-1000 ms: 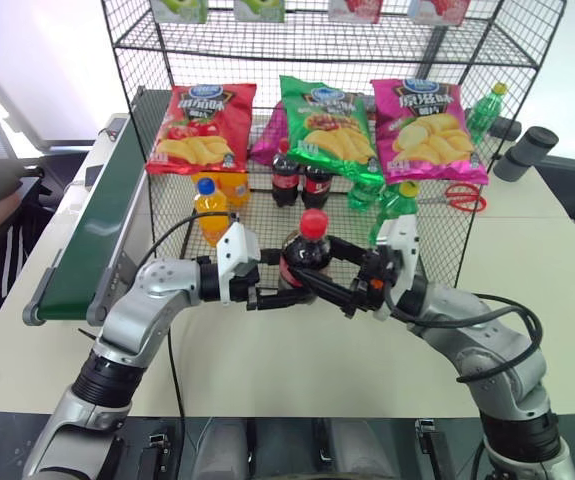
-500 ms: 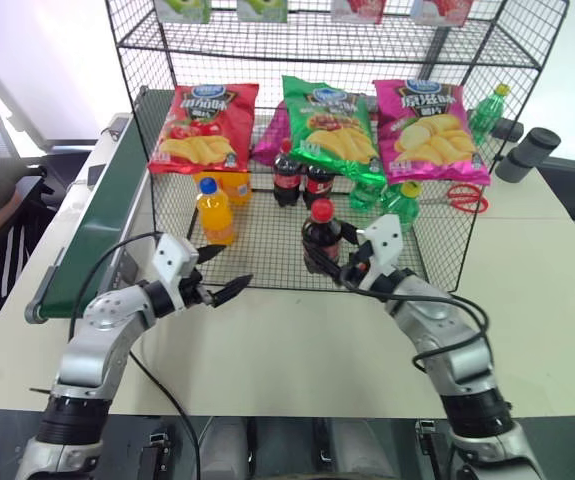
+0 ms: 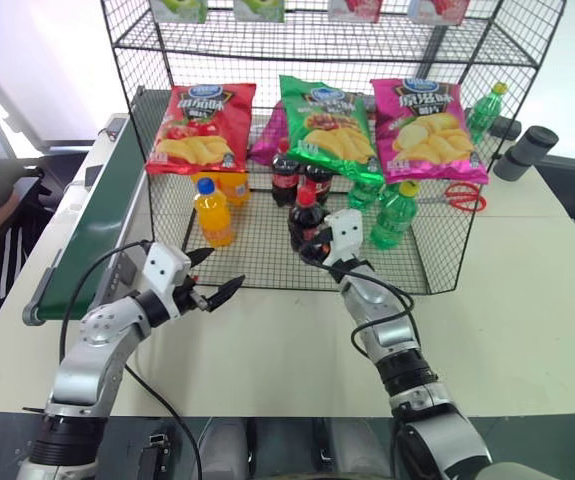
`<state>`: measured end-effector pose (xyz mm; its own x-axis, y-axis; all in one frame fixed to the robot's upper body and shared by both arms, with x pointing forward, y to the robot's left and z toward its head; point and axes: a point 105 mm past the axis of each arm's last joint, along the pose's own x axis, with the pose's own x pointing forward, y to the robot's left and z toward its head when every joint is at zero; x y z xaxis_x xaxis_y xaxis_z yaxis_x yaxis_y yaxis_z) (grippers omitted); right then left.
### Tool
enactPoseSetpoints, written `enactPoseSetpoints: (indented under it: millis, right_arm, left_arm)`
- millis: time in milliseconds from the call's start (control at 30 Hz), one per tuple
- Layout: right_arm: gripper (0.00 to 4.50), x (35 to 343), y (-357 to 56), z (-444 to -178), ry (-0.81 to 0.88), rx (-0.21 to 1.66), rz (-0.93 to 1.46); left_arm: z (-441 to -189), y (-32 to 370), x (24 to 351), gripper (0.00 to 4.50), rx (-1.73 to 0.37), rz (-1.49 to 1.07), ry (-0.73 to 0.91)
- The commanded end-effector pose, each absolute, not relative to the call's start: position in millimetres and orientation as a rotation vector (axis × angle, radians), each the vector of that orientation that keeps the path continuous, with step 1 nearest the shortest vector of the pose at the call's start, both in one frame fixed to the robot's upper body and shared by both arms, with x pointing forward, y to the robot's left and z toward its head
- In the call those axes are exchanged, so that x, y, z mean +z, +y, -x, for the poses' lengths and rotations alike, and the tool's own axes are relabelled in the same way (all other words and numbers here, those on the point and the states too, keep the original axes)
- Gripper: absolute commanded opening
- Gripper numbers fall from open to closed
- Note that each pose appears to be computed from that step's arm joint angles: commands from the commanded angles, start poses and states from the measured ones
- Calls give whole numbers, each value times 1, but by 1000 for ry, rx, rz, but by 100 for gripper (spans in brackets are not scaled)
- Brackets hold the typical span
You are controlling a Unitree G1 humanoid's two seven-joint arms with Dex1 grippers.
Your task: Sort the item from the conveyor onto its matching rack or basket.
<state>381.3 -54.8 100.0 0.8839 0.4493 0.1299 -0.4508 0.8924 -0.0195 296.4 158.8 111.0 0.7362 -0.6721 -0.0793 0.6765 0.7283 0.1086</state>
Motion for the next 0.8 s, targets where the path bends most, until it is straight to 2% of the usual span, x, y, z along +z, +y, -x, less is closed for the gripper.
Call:
enactPoseSetpoints:
  millis: [33, 267, 333, 367, 400, 500, 633, 800]
  right_arm:
    - [303, 126, -51, -386, -248, 465, -17]
    - [303, 119, -51, -392, -230, 453, -53]
    - [406, 118, -49, -391, -229, 469, -62]
    - [437, 118, -49, -390, -232, 475, -64]
    - [445, 118, -49, -389, -234, 479, -64]
    - [445, 120, -53, -387, -250, 469, -34]
    - [445, 127, -81, -372, -283, 457, 21]
    - [445, 132, -114, -336, -254, 537, 96]
  left_arm:
    - [-295, 152, 122, 446, -759, -152, -18]
    - [-297, 148, 123, 446, -777, -154, -17]
    - [-299, 149, 123, 450, -777, -156, -18]
    - [-299, 149, 124, 450, -777, -155, -19]
    - [-300, 149, 124, 450, -777, -155, -20]
    - [-300, 148, 125, 450, -777, -155, -21]
    - [-303, 147, 124, 450, -763, -160, -13]
    - [-305, 149, 124, 450, -752, -158, -9]
